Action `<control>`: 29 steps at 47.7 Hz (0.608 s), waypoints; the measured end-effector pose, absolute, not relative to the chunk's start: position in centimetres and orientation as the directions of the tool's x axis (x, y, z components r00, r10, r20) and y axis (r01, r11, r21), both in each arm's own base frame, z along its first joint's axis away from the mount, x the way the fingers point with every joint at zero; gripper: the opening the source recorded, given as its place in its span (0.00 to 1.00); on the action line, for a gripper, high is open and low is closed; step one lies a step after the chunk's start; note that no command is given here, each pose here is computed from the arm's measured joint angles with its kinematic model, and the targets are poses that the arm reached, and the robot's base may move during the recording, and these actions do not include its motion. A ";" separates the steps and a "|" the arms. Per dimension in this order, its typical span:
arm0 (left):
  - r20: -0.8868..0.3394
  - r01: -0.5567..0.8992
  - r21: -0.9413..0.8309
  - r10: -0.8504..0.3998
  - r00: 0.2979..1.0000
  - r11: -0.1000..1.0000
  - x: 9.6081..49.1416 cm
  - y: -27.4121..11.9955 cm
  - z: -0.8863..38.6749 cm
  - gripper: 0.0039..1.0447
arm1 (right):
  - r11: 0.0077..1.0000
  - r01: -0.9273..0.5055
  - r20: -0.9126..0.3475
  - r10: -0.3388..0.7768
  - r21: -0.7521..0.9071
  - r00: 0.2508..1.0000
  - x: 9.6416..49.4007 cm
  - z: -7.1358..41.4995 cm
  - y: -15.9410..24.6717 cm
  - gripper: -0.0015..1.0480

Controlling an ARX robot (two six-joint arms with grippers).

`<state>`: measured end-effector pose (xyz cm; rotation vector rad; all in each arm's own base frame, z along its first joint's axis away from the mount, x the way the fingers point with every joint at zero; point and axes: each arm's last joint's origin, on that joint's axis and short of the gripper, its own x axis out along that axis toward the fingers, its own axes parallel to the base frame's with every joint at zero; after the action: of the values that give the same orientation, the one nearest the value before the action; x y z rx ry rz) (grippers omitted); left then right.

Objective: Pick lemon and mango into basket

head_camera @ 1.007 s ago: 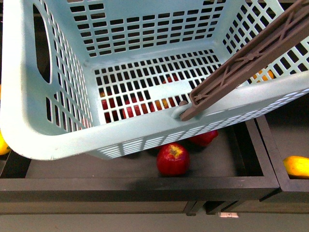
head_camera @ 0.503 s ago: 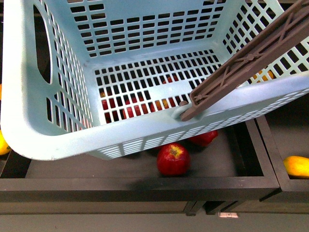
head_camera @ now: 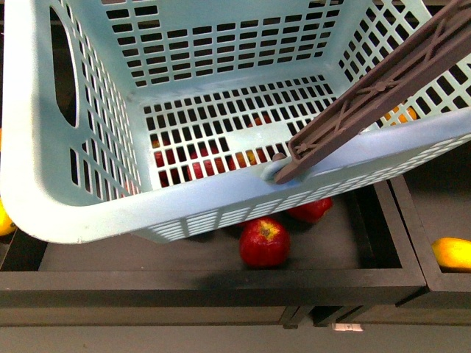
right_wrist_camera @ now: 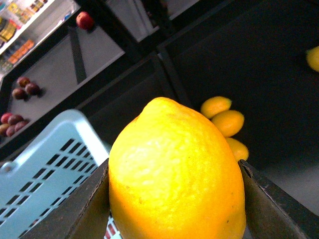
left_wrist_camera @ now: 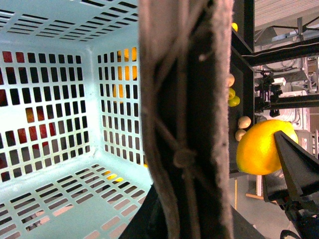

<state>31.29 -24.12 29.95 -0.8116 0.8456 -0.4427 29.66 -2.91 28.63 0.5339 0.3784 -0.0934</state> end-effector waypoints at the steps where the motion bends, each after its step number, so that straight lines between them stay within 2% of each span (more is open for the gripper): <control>1: -0.484 0.035 -0.779 -0.636 0.601 0.626 31.3 -24.1 29.9 0.04 | 0.864 0.174 -0.374 0.018 0.473 0.927 29.7 28.7 -2.2 0.60; 9: -0.484 0.035 -0.779 -0.636 0.601 0.626 31.3 -24.1 29.9 0.04 | 0.902 0.079 -0.401 0.109 0.425 0.910 30.2 27.9 3.1 0.60; 21: -0.484 0.035 -0.779 -0.636 0.601 0.626 31.3 -24.1 29.9 0.04 | 0.923 0.040 -0.446 0.146 0.382 0.883 30.2 26.4 5.6 0.60; 29: -0.484 0.035 -0.780 -0.637 0.600 0.625 31.3 -24.1 29.9 0.04 | 0.927 0.051 -0.456 0.135 0.371 0.880 30.2 26.0 5.7 0.87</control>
<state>31.29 -24.13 29.95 -0.8121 0.8464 -0.4435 30.23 5.73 26.03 0.3851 0.4968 0.0449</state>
